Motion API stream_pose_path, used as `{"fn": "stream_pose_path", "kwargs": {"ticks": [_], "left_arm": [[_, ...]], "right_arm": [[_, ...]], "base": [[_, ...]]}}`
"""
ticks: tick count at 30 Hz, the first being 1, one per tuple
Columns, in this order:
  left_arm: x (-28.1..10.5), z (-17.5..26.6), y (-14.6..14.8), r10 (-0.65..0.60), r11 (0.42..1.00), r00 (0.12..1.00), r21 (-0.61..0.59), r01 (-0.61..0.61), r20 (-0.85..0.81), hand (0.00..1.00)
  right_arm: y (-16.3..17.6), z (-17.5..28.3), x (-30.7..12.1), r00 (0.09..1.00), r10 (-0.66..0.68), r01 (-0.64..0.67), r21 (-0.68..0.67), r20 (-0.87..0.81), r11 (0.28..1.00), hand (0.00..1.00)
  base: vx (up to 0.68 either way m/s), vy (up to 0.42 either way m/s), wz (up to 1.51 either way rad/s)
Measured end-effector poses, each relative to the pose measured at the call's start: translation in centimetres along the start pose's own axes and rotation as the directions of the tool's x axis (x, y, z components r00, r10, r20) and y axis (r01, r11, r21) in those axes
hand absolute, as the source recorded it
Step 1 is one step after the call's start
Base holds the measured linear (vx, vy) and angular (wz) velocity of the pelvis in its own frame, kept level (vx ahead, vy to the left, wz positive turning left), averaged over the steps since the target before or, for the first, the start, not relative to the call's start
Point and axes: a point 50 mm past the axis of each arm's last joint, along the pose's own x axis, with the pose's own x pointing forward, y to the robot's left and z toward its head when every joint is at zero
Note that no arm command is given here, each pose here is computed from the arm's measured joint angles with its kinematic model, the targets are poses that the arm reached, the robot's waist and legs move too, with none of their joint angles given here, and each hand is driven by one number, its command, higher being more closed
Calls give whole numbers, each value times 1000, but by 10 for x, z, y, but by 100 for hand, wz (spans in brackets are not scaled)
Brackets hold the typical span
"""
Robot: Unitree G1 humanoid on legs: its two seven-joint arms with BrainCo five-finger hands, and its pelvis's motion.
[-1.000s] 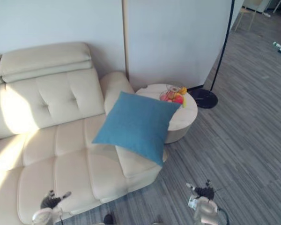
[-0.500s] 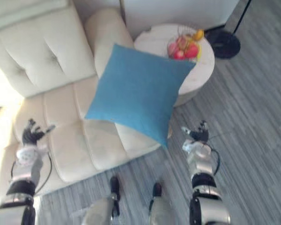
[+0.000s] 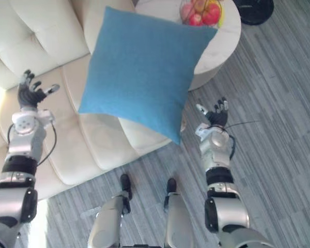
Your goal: Pick up cushions and gather them together orderly.
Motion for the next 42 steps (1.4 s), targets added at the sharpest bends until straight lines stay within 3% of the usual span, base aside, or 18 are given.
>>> {"fn": "stream_pose_path", "kwargs": {"ticks": [5, 11, 21, 35, 36, 38, 39, 42], "left_arm": [[6, 5, -20, -32, 999, 999, -26, 32, -10, 0], [7, 0, -26, -42, 999, 998, 27, 44, -55, 0], [16, 30, -57, -93, 996, 995, -10, 93, 19, 0], [19, 39, -68, -91, 996, 995, 9, 91, 31, 0], [18, 38, -71, -94, 996, 995, 4, 94, 28, 100], [17, 37, -76, -100, 995, 995, -6, 100, 23, 100], [16, 35, -79, -95, 995, 995, -13, 95, 17, 100], [15, 31, -81, -92, 995, 996, -23, 92, 0, 100]], "right_arm": [[21, 1, -3, 999, 54, -54, 64, 4, 996, 0], [44, 3, -8, 994, 111, -112, 94, 20, 989, 0], [63, 15, -15, 983, 167, -176, 154, 71, 972, 0], [103, 27, -27, 949, 289, -308, 175, 129, 935, 0], [108, 28, -28, 944, 303, -323, 169, 132, 931, 0], [113, 32, -28, 937, 317, -339, 167, 145, 926, 0], [116, 34, -28, 935, 322, -345, 167, 149, 924, 100], [117, 36, -28, 936, 316, -340, 168, 154, 925, 100]], "base": [[-116, 4, -5], [-83, -13, -12], [17, -22, 5], [2, -13, -3], [-21, -36, 4], [-24, -48, 2], [-10, -48, 0], [4, -24, 1]]}}
